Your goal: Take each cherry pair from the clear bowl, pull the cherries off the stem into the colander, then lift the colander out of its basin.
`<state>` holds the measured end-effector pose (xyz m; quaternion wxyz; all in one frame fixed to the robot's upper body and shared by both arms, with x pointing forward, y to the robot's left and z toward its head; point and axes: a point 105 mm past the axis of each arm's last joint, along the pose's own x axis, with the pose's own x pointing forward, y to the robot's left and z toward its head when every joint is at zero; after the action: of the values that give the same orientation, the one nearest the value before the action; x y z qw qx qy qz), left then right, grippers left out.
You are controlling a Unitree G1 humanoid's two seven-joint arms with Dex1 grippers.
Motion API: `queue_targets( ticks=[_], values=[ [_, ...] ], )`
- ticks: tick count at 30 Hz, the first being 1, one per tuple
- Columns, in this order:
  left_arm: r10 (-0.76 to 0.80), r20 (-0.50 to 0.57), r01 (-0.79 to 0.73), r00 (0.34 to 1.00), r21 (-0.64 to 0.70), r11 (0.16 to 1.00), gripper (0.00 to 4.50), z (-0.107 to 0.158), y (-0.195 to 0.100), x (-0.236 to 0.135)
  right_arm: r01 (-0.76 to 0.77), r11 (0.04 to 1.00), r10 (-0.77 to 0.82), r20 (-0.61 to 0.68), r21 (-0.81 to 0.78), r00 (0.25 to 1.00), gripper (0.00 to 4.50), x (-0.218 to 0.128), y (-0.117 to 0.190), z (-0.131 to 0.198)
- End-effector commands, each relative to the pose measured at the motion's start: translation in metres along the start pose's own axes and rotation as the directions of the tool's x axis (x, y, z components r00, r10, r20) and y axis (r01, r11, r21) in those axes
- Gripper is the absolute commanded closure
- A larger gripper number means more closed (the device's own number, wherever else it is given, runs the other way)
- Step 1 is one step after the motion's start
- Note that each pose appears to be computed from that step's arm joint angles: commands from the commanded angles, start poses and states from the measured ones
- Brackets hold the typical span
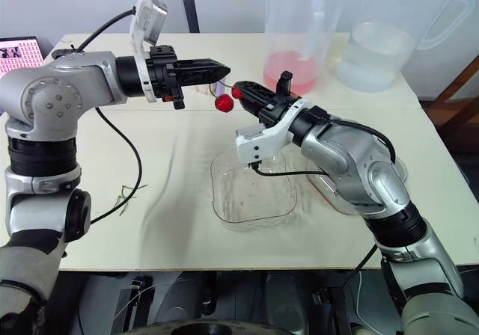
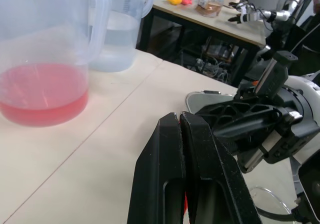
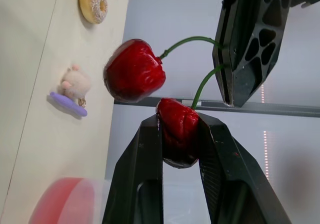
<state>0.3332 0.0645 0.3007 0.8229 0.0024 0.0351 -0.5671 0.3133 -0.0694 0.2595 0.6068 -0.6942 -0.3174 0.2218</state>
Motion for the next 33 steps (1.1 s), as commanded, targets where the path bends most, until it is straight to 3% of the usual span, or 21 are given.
queue_targets(
  ticks=[1,3,4,6,9,21,31,33],
  values=[
    [-0.019,0.043,0.017,0.999,0.049,0.999,4.41,0.015,-0.007,-0.002,0.045,0.999,-0.045,-0.001,-0.002,0.999,3.79,-0.003,-0.013,0.000],
    [-0.023,0.064,0.021,0.998,0.040,0.999,4.41,0.018,-0.007,-0.002,0.044,0.999,-0.043,-0.001,0.001,0.999,3.79,-0.003,-0.012,0.000],
    [-0.021,0.074,0.019,0.997,0.032,0.999,4.17,0.019,-0.007,-0.002,0.042,0.999,-0.042,-0.002,0.002,0.999,3.79,-0.003,-0.012,-0.001],
    [-0.029,0.079,0.027,0.996,0.030,0.999,3.51,0.021,-0.008,-0.003,0.034,0.999,-0.034,-0.002,0.012,0.999,3.79,-0.003,-0.011,-0.001],
    [-0.039,0.073,0.036,0.997,0.045,0.998,2.09,0.019,-0.010,-0.002,0.022,1.000,-0.022,0.005,0.018,1.000,3.79,-0.004,-0.008,0.001],
    [0.009,0.018,-0.010,1.000,0.054,0.999,2.09,-0.003,-0.005,-0.007,0.018,0.999,-0.018,0.004,0.033,1.000,3.79,-0.004,-0.007,-0.001],
    [-0.005,0.045,0.003,0.999,0.052,0.999,2.09,0.001,-0.006,-0.006,0.021,0.999,-0.021,0.006,0.032,1.000,3.79,-0.003,-0.008,-0.001],
    [-0.003,0.040,0.001,0.999,0.053,0.999,2.66,-0.001,-0.005,-0.005,0.022,0.999,-0.022,0.006,0.031,1.000,3.79,-0.003,-0.009,-0.001]
  ],
)
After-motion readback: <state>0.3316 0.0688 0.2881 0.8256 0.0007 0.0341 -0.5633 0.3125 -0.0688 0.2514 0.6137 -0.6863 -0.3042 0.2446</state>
